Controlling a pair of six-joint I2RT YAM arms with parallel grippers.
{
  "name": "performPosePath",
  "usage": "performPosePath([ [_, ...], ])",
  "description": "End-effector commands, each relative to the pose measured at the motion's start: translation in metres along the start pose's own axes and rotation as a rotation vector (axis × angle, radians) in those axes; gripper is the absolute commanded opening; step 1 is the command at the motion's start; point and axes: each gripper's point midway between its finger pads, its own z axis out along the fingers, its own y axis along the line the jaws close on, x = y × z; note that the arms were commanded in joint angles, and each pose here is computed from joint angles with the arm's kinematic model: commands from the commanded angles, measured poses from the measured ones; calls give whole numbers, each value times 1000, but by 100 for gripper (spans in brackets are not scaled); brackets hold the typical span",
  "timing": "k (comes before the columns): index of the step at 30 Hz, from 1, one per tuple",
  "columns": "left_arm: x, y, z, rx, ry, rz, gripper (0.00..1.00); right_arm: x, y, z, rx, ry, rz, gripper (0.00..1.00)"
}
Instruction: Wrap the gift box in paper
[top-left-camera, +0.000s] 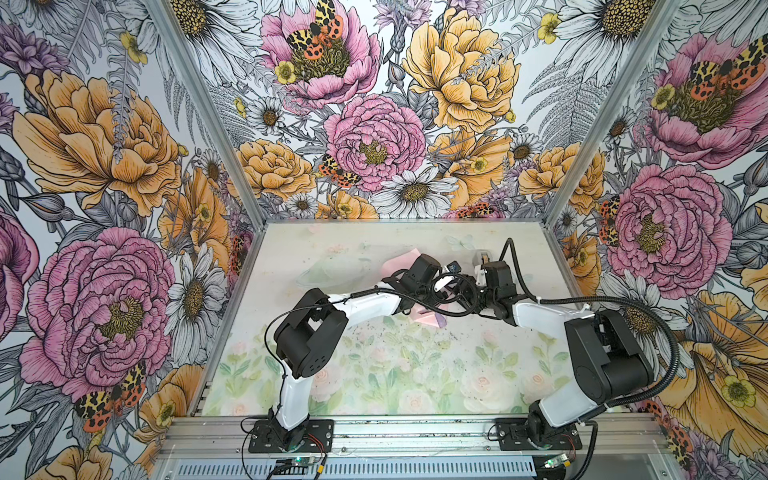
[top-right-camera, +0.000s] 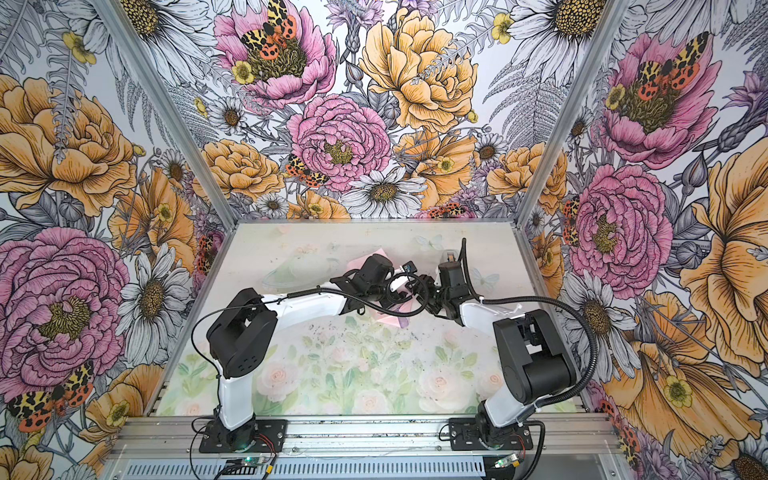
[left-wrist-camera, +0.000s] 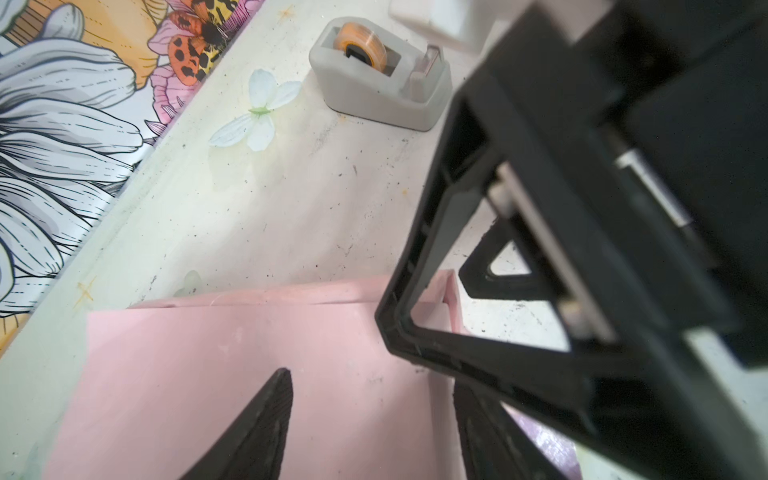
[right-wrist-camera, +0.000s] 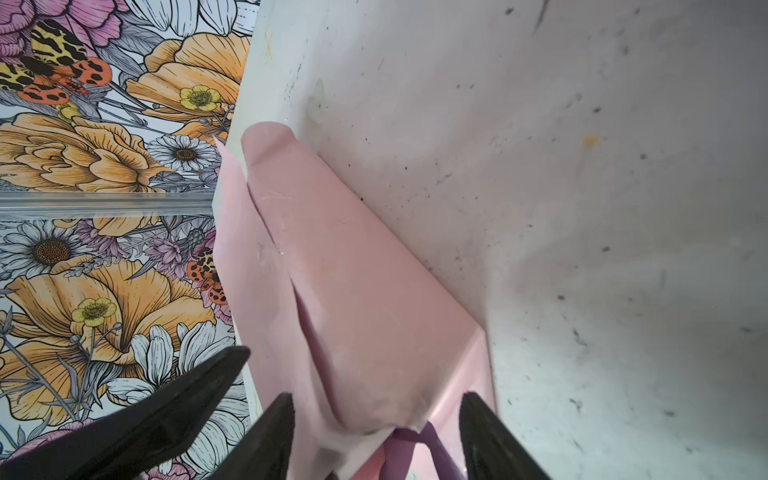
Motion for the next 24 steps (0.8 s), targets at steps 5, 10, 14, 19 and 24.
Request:
performPosePath([
  [5, -2, -2, 6, -3, -6, -10, 61, -9, 4, -21, -45, -50, -3, 65],
  [10, -5, -5, 7, -2, -10, -6, 58, -10, -19, -28, 3, -76, 30, 62],
  [14, -4, -7, 8, -3, -5, -1, 52, -5, -41, -19, 67, -59, 56, 51],
  [19, -2, -10, 9, -5, 1, 6, 42, -4, -49, -7, 86, -54, 56, 41],
  [24, 4, -13, 12, 5, 14, 7, 35, -6, -41, 6, 70, -45, 31, 35],
])
